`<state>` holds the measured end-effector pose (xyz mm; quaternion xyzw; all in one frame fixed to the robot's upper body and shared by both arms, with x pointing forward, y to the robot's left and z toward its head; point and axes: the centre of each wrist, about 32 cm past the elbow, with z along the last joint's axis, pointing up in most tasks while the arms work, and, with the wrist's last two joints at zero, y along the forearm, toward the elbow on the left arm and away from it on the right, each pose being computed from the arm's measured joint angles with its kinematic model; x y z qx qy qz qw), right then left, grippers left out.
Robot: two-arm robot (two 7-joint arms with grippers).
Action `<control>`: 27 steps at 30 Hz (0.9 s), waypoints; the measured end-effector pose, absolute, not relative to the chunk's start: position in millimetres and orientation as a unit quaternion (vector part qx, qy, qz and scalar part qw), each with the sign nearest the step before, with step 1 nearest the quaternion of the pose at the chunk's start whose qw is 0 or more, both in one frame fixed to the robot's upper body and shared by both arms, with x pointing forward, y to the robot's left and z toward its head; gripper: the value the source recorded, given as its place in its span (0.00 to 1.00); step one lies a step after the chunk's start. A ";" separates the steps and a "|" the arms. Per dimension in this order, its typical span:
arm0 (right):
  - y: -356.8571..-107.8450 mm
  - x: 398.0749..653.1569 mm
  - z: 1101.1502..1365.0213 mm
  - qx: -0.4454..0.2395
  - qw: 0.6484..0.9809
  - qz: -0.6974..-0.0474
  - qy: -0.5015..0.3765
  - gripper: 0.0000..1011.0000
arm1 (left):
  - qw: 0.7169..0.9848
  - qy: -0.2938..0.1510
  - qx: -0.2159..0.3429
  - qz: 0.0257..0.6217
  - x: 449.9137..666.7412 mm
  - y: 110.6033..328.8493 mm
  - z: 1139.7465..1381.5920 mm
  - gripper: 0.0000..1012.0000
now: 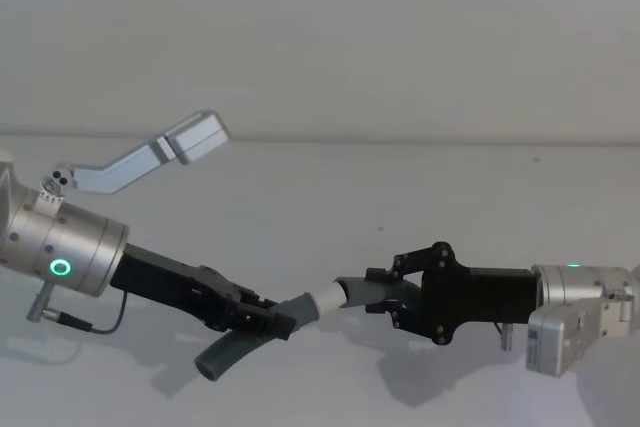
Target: Use both hands to pick up one end of the pipe from the table, align the ends, and insert them.
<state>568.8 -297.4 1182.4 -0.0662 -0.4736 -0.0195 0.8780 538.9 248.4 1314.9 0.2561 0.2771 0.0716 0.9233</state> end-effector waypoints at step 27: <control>-294.4 569.1 1183.8 -0.068 0.872 -0.014 -0.484 0.27 | 0.921 0.286 0.253 0.078 542.1 246.4 1314.4 0.34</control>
